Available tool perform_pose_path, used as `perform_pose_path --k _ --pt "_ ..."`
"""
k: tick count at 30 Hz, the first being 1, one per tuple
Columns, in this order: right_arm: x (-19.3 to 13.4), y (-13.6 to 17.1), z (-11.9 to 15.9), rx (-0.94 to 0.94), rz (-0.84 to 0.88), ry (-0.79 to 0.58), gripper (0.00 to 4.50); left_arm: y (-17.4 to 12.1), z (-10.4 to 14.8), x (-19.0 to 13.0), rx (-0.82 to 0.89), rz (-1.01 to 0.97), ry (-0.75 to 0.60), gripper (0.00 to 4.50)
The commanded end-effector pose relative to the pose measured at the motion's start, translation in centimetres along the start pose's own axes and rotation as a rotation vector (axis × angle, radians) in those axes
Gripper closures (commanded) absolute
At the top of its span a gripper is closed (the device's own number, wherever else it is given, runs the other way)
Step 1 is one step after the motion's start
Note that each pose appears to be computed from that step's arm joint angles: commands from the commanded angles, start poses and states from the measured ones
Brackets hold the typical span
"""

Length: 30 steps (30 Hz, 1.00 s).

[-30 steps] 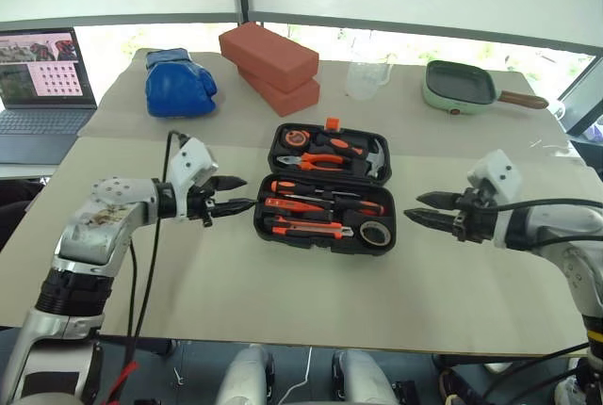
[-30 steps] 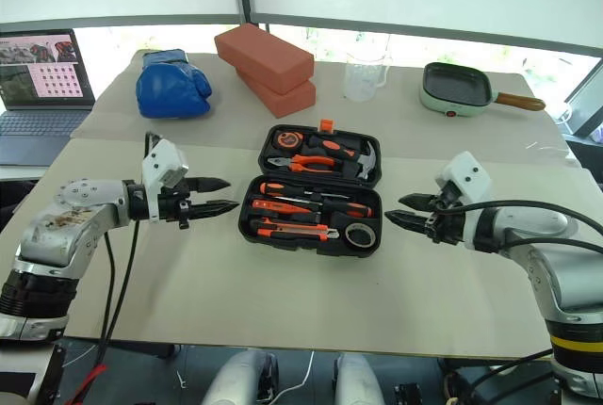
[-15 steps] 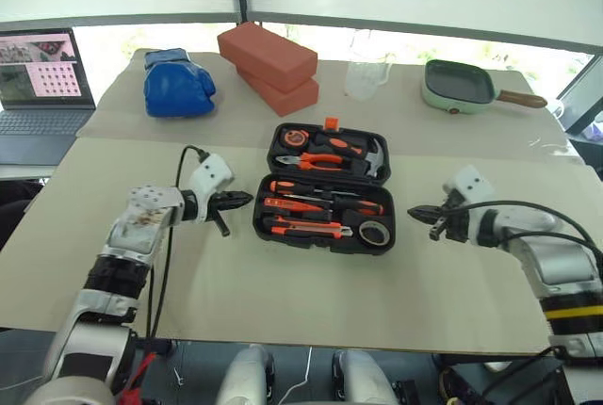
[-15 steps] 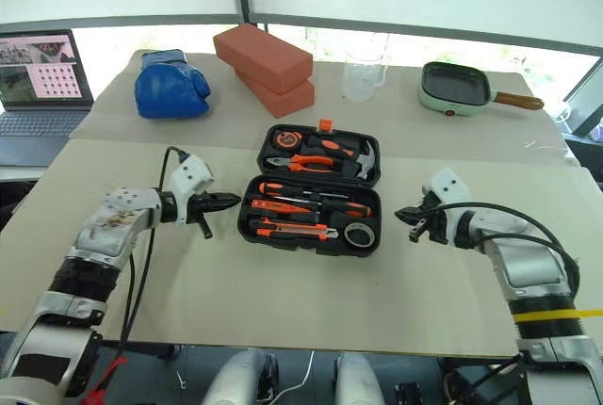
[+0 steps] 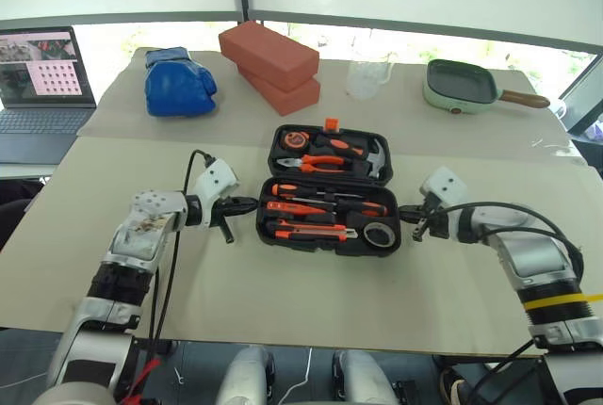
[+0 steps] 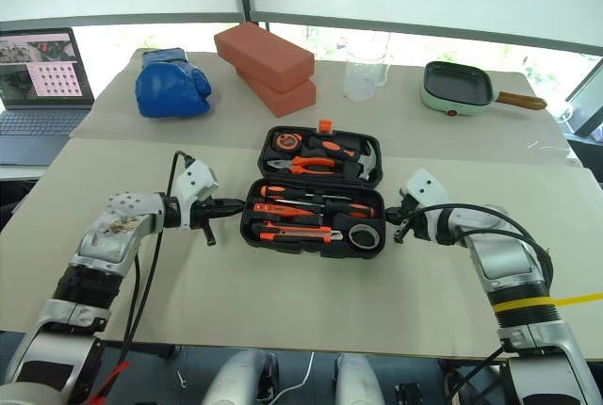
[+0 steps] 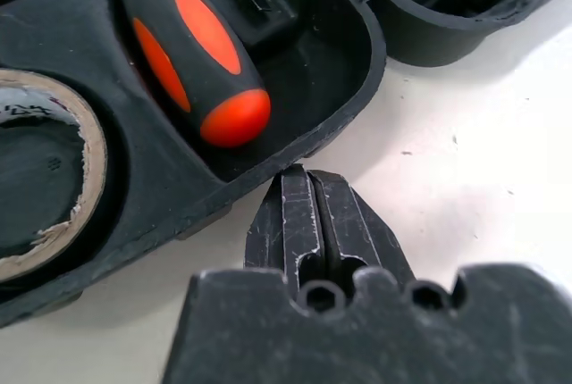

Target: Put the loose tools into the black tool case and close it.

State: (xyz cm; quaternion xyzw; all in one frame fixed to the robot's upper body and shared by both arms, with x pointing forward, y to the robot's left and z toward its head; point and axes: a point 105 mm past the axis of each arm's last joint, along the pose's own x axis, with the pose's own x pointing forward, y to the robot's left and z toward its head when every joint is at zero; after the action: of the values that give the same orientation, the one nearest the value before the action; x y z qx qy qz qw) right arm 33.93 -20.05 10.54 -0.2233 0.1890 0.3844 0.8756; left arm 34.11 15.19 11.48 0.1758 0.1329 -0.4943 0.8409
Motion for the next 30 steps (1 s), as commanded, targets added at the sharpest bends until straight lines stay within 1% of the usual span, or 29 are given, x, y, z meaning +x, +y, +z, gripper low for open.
perform_pose_path --k 1,6,10,18,23,27,28,29,30 --pt "-0.3 2.6 2.8 -0.103 0.111 -0.101 4.50 -2.7 2.3 0.2 0.057 -0.119 -0.079 4.47" --pt "-1.1 4.6 2.7 -0.119 0.160 -0.099 4.50 -4.1 0.9 -0.9 0.058 -0.145 -0.028 4.47" --pt "-2.1 6.5 2.0 -0.131 0.196 -0.077 4.50 -5.8 -0.2 -2.2 0.031 -0.163 0.003 4.47" --pt "-3.2 7.9 1.3 -0.096 0.187 -0.057 4.50 -8.0 -1.3 -3.3 -0.032 -0.154 0.018 4.47" --pt "-3.8 7.4 0.7 -0.060 0.130 -0.036 4.50 -7.5 -2.5 -4.2 -0.079 -0.079 0.058 4.47" --pt "-5.6 5.1 -0.3 0.034 0.053 0.014 4.50 -4.4 -3.8 -6.5 -0.168 0.055 0.131 4.47" --pt "-6.0 4.6 -0.3 0.053 0.045 0.018 3.92 -3.8 -3.7 -6.8 -0.194 0.074 0.131 3.98" --pt "-6.2 4.3 -0.3 0.066 0.040 0.019 3.67 -3.3 -3.6 -7.0 -0.215 0.091 0.130 3.73" --pt "-6.3 3.8 -0.2 0.080 0.028 0.017 3.32 -2.5 -3.4 -7.1 -0.243 0.118 0.126 3.38"
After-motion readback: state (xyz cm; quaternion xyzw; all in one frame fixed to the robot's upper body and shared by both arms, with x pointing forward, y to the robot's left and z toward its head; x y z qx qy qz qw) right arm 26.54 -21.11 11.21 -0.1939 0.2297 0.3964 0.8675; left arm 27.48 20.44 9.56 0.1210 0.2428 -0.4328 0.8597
